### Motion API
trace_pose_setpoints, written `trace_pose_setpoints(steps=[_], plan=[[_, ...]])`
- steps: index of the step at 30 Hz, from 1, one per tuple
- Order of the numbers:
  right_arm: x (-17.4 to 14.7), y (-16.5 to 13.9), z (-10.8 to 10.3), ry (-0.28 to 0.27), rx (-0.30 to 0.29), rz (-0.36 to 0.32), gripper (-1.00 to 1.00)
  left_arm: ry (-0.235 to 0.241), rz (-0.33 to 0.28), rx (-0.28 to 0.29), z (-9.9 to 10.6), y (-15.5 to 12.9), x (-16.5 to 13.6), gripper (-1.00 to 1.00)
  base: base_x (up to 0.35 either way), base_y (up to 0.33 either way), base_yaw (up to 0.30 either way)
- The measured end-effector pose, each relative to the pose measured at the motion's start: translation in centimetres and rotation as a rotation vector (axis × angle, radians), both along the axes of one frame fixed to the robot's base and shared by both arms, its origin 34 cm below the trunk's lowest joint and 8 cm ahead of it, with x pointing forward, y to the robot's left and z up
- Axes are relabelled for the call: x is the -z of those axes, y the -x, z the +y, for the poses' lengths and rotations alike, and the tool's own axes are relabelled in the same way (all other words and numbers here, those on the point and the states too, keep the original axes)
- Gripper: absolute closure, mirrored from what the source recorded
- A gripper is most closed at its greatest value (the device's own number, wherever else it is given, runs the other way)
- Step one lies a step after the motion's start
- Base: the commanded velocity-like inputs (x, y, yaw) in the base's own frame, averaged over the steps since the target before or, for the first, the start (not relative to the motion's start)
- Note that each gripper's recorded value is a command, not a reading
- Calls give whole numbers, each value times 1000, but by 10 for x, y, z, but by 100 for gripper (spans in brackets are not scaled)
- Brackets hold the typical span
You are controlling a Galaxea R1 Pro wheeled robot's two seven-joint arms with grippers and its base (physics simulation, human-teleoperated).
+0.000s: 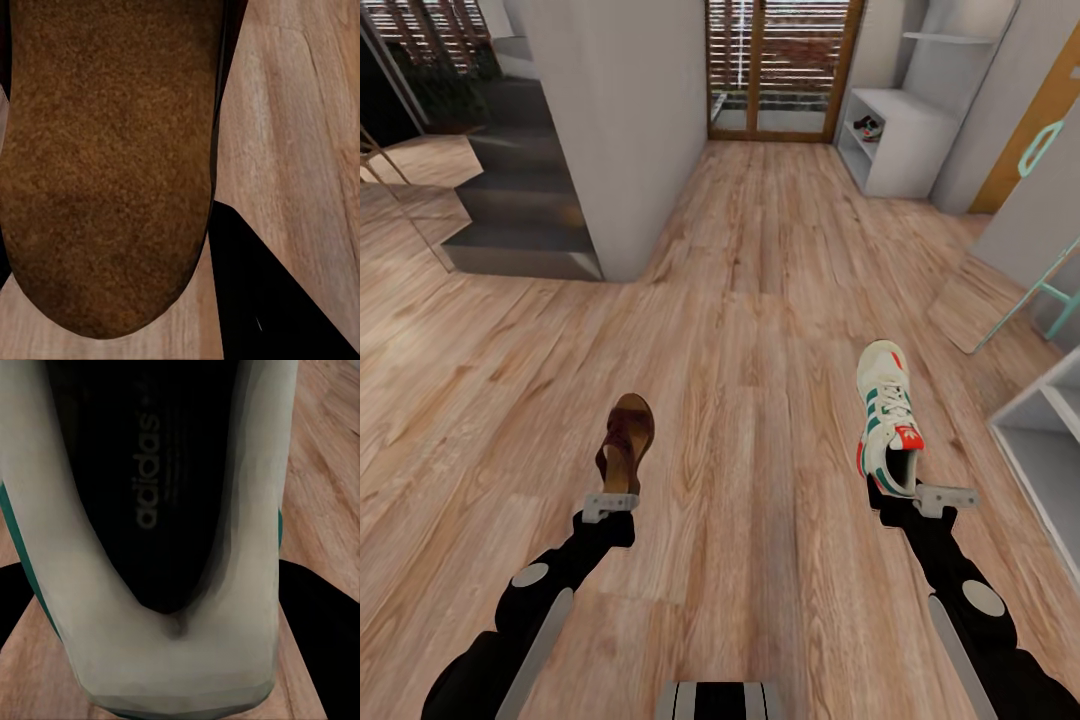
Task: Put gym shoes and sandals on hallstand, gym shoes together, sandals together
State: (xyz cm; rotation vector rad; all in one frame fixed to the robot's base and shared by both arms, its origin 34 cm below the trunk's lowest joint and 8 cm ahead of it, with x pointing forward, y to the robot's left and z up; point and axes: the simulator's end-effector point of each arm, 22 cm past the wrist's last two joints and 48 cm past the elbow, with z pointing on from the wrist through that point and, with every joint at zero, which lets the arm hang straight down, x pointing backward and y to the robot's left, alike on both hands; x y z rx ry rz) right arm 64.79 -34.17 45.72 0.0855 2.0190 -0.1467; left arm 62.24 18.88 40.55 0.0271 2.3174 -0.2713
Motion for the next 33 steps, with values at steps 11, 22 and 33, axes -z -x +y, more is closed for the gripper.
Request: trace_pose_setpoints(steps=[11, 22, 33], plan=[[1, 0, 0, 0, -1, 1, 100, 0, 0, 1, 0, 0, 0, 100, 333, 0, 0], [1, 0, 0, 0, 0, 1, 100, 1, 0, 1, 0, 0, 0, 100, 333, 0, 0], [1, 0, 0, 0, 0, 1, 100, 1, 0, 1, 0, 0, 0, 100, 333, 0, 0]])
